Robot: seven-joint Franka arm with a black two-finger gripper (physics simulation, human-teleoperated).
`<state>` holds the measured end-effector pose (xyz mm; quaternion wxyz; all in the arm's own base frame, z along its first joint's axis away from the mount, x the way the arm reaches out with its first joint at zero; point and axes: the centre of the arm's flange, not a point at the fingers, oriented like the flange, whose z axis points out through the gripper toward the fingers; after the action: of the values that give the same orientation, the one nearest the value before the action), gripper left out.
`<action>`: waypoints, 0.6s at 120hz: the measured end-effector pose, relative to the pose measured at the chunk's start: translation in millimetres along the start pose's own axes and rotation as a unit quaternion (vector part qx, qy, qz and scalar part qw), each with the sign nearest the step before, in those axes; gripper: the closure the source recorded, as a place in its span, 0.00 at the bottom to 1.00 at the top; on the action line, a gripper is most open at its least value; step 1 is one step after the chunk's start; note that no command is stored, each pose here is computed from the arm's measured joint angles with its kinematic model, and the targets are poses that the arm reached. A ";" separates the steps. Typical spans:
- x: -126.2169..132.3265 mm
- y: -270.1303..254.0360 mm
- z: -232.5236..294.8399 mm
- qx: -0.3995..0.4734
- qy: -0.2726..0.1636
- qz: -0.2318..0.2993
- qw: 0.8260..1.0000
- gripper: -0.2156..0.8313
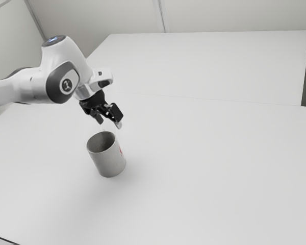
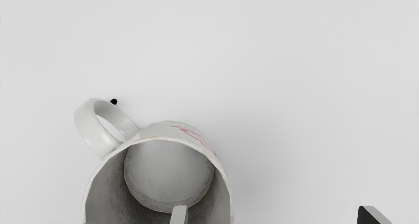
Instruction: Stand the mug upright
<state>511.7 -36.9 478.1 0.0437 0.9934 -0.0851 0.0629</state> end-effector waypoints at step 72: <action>54.0 13.7 -108.9 -0.010 -0.038 0.012 0.999 0.23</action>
<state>549.3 -48.6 593.8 0.0493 0.9936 -0.0991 0.0244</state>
